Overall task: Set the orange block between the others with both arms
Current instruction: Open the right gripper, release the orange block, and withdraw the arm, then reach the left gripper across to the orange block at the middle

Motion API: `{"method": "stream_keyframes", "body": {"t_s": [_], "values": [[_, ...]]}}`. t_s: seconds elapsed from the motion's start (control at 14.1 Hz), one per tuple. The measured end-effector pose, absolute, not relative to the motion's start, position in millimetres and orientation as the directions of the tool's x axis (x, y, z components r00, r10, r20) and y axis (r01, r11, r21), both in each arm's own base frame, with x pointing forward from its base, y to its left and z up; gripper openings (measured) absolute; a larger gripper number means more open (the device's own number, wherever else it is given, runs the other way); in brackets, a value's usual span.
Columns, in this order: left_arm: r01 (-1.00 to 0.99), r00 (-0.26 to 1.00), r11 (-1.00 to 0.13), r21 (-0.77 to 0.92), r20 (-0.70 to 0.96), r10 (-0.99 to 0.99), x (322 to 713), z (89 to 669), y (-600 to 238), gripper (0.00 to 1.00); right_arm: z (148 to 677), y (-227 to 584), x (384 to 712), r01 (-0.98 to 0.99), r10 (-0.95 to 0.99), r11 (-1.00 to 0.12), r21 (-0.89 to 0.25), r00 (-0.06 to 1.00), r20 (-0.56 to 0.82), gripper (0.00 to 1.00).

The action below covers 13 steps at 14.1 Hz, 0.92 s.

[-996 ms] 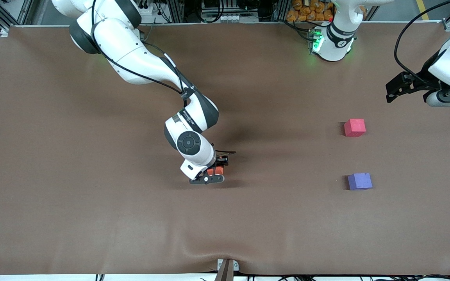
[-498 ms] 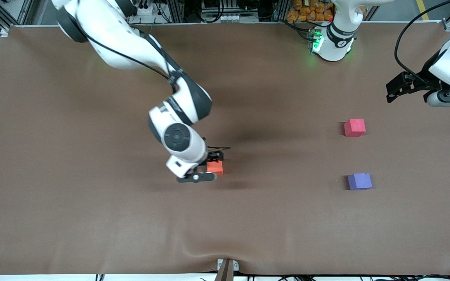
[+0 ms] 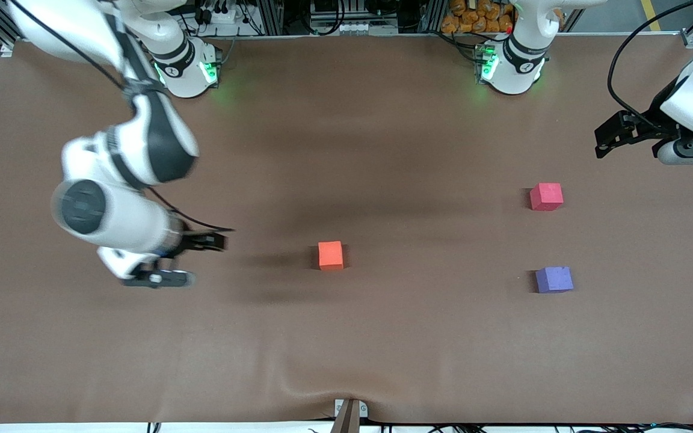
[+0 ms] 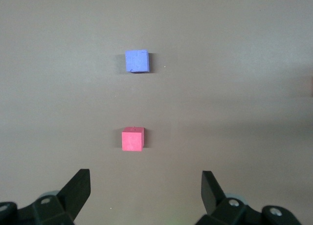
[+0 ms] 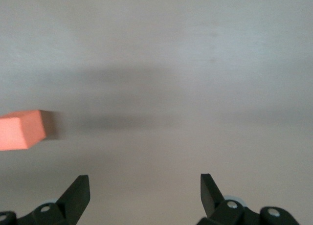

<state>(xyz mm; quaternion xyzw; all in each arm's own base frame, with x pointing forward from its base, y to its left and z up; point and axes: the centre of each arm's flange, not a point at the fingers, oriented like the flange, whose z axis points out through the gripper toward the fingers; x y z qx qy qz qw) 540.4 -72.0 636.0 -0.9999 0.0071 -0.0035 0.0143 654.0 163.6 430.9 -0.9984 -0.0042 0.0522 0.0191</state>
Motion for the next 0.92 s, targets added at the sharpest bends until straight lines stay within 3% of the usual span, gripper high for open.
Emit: {"method": "stream_keyframes", "body": {"t_s": [0.57,0.92], "values": [[-0.031,0.999,-0.999,-0.029,0.004,-0.032,538,635,-86,1.00,571,-36,601,0.008,0.008,-1.000,-0.013,1.000,-0.014,1.00],[-0.080,0.997,-0.997,-0.025,0.012,-0.080,543,624,-121,1.00,644,-40,544,0.002,0.002,-1.000,-0.018,1.000,-0.016,1.00]]}}
